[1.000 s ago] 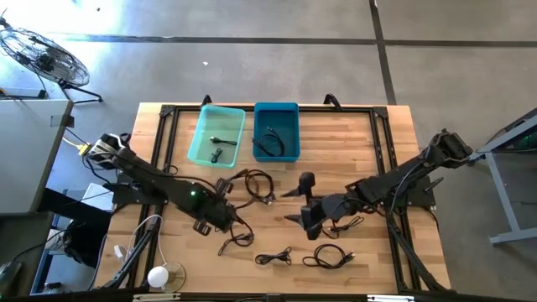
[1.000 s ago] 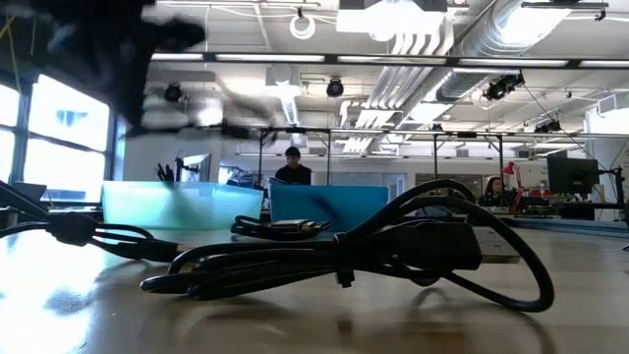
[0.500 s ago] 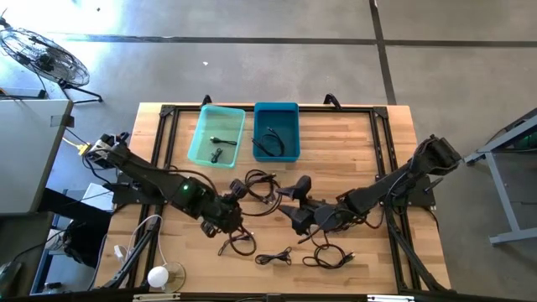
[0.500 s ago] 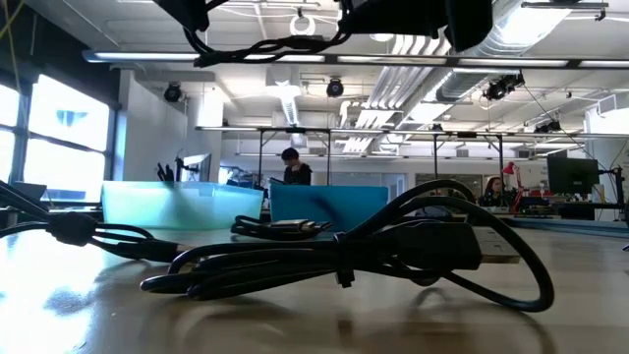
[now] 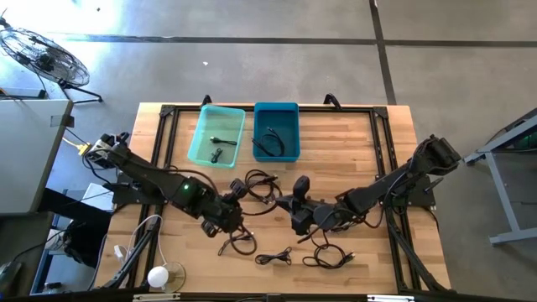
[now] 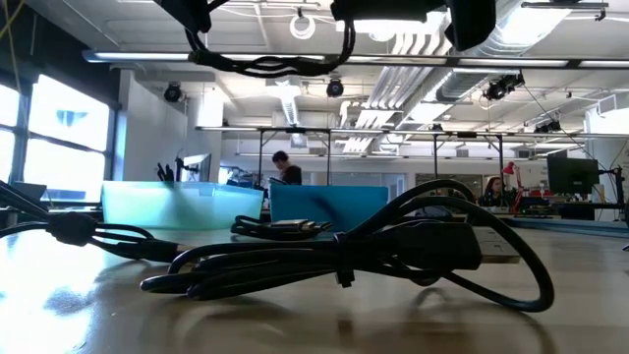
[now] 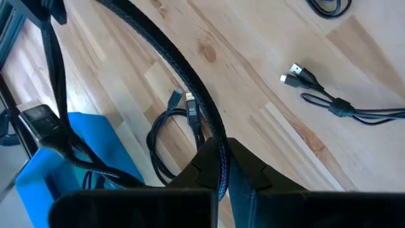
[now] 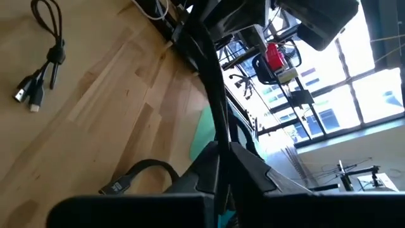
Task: Pick & Place USB Port
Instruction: Put the black HDMI cable into the blue bin
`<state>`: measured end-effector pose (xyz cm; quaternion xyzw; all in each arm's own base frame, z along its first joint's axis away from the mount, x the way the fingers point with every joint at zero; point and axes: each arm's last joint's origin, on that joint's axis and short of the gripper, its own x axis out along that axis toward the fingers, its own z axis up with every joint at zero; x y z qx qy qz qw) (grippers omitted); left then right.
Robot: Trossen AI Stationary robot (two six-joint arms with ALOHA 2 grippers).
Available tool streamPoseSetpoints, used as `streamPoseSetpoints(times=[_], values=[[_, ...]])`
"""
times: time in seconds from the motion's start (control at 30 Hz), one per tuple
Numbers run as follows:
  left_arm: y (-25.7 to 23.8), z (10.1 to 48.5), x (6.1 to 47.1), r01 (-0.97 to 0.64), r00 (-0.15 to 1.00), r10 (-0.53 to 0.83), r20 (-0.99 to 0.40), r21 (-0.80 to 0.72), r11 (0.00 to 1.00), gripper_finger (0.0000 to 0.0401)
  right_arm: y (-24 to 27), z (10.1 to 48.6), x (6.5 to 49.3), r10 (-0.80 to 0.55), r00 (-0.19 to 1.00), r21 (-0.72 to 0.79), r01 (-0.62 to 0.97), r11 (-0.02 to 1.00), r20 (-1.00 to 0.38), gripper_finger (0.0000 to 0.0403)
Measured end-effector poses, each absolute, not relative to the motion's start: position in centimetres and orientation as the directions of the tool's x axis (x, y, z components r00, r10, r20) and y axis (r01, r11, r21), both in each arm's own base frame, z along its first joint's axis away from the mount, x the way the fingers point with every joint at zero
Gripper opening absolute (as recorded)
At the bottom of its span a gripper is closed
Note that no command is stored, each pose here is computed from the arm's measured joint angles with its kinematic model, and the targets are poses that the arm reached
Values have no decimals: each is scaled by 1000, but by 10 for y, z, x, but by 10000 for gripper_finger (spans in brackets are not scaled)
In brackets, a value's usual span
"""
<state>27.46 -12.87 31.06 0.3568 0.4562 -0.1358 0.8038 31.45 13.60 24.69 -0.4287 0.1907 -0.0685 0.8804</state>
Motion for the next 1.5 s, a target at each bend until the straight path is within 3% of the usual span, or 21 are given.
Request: streamPoseSetpoints(times=[0.17, 0.47, 0.67, 0.83, 0.97, 1.07, 1.23, 1.5], values=[[-128, 311, 275, 533, 556, 122, -822, 465, 707, 13, 136, 248, 315, -301, 917, -776, -15, 631, -262, 9], [-127, 314, 275, 508, 563, 175, -808, 505, 697, 110, 133, 249, 314, -372, 896, -784, 44, 619, -243, 6], [-123, 337, 269, 506, 551, 212, -807, 525, 684, 155, 119, 245, 317, -453, 851, -790, 78, 608, -264, 3], [-115, 377, 261, 378, 601, 386, -699, 675, 633, 159, 96, 236, 320, -517, 788, -753, 108, 649, -333, 3], [-113, 398, 248, 275, 608, 540, -582, 793, 544, 156, 78, 235, 323, -610, 727, -764, 186, 618, -316, 3], [-111, 399, 242, 262, 590, 611, -529, 840, 475, 156, 60, 239, 326, -679, 676, -794, 231, 563, -284, 3], [-106, 393, 236, 241, 531, 638, -557, 822, 517, 156, 16, 244, 333, -775, 583, -791, 342, 508, -245, 3], [-105, 366, 234, 287, 466, 700, -541, 841, 459, 156, -52, 243, 333, -782, 544, -623, 507, 595, -305, 3]])
